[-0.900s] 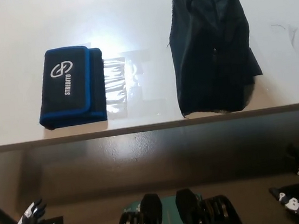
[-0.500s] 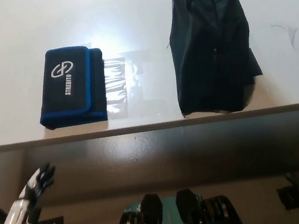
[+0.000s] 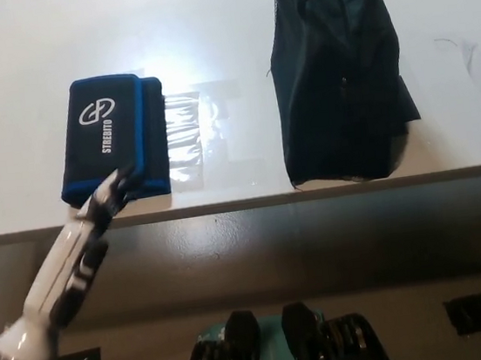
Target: Use both hands to pick up the lunch bag on the right hand side and smoothly move it near the note book on the left hand side
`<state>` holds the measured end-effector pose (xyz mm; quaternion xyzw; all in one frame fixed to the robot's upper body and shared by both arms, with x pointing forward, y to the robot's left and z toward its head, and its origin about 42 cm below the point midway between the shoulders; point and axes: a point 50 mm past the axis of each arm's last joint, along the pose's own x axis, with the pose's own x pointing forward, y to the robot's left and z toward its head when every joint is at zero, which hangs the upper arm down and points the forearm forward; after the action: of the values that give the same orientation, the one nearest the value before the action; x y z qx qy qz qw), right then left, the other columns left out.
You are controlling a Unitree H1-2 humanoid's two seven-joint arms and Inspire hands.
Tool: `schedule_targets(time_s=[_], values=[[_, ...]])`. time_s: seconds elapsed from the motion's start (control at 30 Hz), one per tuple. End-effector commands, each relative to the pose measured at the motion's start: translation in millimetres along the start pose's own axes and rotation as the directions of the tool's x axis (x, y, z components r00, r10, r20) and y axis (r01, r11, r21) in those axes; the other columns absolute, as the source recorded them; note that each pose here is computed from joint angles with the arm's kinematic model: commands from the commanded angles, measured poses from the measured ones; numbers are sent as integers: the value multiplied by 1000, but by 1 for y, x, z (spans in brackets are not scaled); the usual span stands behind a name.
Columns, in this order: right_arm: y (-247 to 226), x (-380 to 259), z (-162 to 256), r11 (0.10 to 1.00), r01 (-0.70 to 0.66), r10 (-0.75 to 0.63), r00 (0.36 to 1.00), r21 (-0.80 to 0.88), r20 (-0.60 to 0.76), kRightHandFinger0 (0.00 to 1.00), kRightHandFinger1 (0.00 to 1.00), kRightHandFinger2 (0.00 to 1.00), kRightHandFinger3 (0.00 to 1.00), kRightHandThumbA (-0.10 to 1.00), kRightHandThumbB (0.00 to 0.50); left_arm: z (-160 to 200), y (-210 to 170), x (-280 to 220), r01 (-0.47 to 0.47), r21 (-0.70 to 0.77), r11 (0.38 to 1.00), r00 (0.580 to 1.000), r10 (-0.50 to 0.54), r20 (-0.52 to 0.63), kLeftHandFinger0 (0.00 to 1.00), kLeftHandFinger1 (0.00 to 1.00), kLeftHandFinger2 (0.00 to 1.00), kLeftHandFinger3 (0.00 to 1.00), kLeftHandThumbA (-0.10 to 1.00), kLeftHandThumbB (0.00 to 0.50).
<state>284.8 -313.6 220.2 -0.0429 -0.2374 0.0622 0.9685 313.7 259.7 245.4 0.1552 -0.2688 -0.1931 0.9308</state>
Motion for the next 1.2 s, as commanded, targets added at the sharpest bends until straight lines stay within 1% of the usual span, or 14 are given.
schedule_targets(time_s=[0.0, 0.07, 0.17, 0.23, 0.27, 0.3, 0.43, 0.5, 0.63, 0.7, 0.77, 1.0, 1.07, 1.17], values=[[-15, 26, 4, 994, -2, 1, 1000, 107, 6, 1000, 1000, 1000, 1000, 1000, 467, 6, 4, 33, 58, -58, 997, 998, -60, -27, 1000, 1000, 1000, 1000, 1000, 492], [-16, 32, 1, 990, -6, 6, 1000, 141, 2, 1000, 1000, 1000, 1000, 1000, 460, 6, 3, 43, 68, -65, 996, 997, -71, -40, 1000, 1000, 1000, 1000, 1000, 487], [-17, 44, -7, 981, 11, -7, 1000, 192, -19, 1000, 1000, 1000, 1000, 1000, 457, 3, 0, 67, 77, -83, 994, 995, -82, -51, 1000, 1000, 1000, 1000, 1000, 454], [-18, 48, -9, 980, 17, -11, 1000, 198, -27, 1000, 1000, 1000, 1000, 1000, 453, 1, -1, 75, 75, -100, 992, 995, -80, -51, 1000, 1000, 1000, 1000, 1000, 450], [-18, 52, -11, 979, 21, -15, 999, 204, -33, 1000, 1000, 1000, 1000, 1000, 453, 0, -2, 82, 75, -114, 991, 995, -82, -61, 1000, 1000, 1000, 1000, 1000, 461], [-19, 55, -13, 977, 22, -14, 999, 212, -37, 1000, 1000, 1000, 1000, 1000, 441, -2, -4, 90, 76, -124, 989, 994, -86, -70, 1000, 1000, 1000, 1000, 1000, 454], [-18, 70, -20, 966, 17, -9, 999, 259, -33, 1000, 1000, 1000, 1000, 1000, 410, -6, -5, 116, 85, -105, 991, 991, -95, -96, 1000, 1000, 1000, 1000, 1000, 445], [-17, 79, -24, 957, 17, -4, 999, 290, -43, 1000, 1000, 1000, 1000, 1000, 411, -6, -4, 131, 85, -105, 991, 989, -97, -112, 1000, 1000, 1000, 1000, 1000, 445], [-14, 98, -31, 946, 16, 1, 999, 325, -51, 1000, 1000, 1000, 1000, 1000, 396, -9, -2, 156, 98, -131, 987, 986, -114, -120, 1000, 1000, 1000, 1000, 1000, 390], [-13, 108, -33, 941, 15, 4, 998, 337, -58, 1000, 1000, 1000, 1000, 1000, 395, -15, 0, 172, 92, -150, 984, 985, -112, -135, 1000, 1000, 1000, 1000, 1000, 375], [-12, 115, -37, 940, 18, 4, 998, 340, -64, 1000, 1000, 1000, 1000, 1000, 394, -20, 0, 184, 82, -184, 979, 980, -113, -164, 1000, 1000, 1000, 1000, 1000, 390], [-5, 141, -50, 927, 18, 13, 997, 374, -81, 1000, 1000, 1000, 1000, 1000, 392, -30, -1, 227, 64, -258, 964, 966, -125, -225, 1000, 1000, 1000, 1000, 1000, 396], [-2, 149, -52, 922, 11, 20, 997, 387, -77, 1000, 1000, 1000, 1000, 1000, 424, -32, -3, 239, 66, -267, 961, 961, -133, -242, 1000, 1000, 1000, 1000, 1000, 424], [4, 158, -52, 913, 6, 26, 997, 408, -73, 1000, 1000, 1000, 1000, 1000, 434, -32, -8, 258, 71, -265, 962, 959, -139, -246, 1000, 1000, 1000, 1000, 1000, 416]])
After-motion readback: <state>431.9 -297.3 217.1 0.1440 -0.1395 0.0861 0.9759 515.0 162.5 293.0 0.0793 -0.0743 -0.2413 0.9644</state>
